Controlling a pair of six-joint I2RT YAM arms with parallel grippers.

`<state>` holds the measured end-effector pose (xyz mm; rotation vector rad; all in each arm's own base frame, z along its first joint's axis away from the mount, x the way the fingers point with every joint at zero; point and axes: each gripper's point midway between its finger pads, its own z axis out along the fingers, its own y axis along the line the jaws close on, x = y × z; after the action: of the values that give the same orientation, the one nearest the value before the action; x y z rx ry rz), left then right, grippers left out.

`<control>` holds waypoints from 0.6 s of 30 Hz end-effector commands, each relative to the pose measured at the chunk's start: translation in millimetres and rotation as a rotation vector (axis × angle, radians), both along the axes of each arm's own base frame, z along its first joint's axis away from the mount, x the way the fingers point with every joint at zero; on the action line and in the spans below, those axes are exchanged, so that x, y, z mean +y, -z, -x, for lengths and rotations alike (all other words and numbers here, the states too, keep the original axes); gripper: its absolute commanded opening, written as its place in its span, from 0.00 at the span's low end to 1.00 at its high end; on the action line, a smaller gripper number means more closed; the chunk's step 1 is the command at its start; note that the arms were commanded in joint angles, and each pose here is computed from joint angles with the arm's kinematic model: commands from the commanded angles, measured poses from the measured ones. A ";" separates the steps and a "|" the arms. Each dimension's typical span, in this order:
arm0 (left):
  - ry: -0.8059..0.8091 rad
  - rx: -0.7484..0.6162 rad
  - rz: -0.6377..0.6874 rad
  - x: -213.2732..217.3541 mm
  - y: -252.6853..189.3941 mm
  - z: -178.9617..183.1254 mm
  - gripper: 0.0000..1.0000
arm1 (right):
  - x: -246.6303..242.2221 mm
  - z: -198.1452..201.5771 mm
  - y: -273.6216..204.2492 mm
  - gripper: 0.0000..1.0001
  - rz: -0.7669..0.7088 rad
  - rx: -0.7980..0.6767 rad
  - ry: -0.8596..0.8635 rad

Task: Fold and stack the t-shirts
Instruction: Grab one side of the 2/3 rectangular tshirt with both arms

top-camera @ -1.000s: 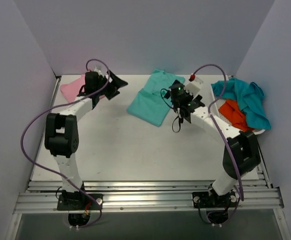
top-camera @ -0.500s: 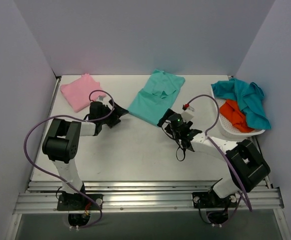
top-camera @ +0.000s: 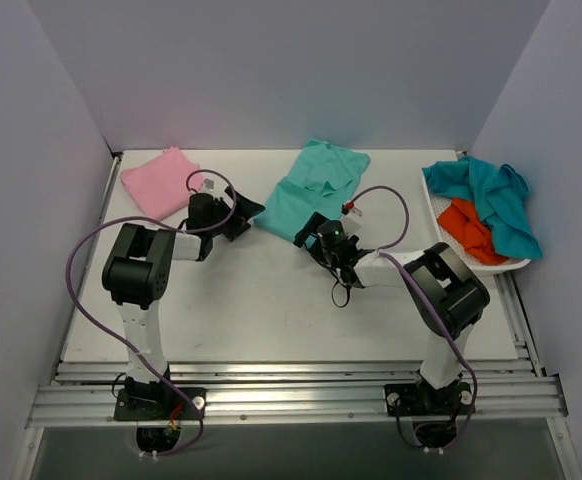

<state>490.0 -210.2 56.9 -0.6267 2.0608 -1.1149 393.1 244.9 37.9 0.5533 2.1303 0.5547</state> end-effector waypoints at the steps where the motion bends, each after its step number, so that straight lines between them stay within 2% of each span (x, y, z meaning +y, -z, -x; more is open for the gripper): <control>1: 0.010 0.025 -0.009 -6.1 16.8 -4.2 1.00 | 5.3 -8.2 12.8 0.98 -0.011 0.028 -0.009; 6: 0.013 0.031 -0.004 -8.3 22.6 -9.0 0.90 | 2.9 -12.0 21.1 0.96 -0.014 0.039 -0.011; 11: 0.023 0.026 0.001 -11.6 29.0 -13.0 0.80 | -4.9 -15.5 26.4 0.81 -0.028 0.043 -0.001; 12: 0.024 0.028 0.006 -12.3 30.4 -13.1 0.74 | -6.2 -15.7 27.3 0.77 -0.028 0.043 0.000; 13: 0.027 0.026 0.008 -13.0 30.9 -14.1 0.70 | -7.6 -14.2 29.9 0.68 -0.026 0.048 0.000; 15: 0.030 0.031 0.012 -14.4 35.7 -14.0 0.61 | -7.1 -14.9 30.5 0.57 -0.032 0.046 -0.001; 16: 0.029 0.028 0.014 -14.7 34.8 -15.1 0.59 | -7.5 -14.9 31.3 0.45 -0.033 0.048 -0.004; 18: 0.031 0.028 0.014 -15.7 37.0 -15.8 0.50 | -7.3 -14.5 34.5 0.34 -0.036 0.051 -0.007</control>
<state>508.3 -223.1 39.0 -0.6205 2.0490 -1.1654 418.5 242.9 25.8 0.5898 2.1075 0.6225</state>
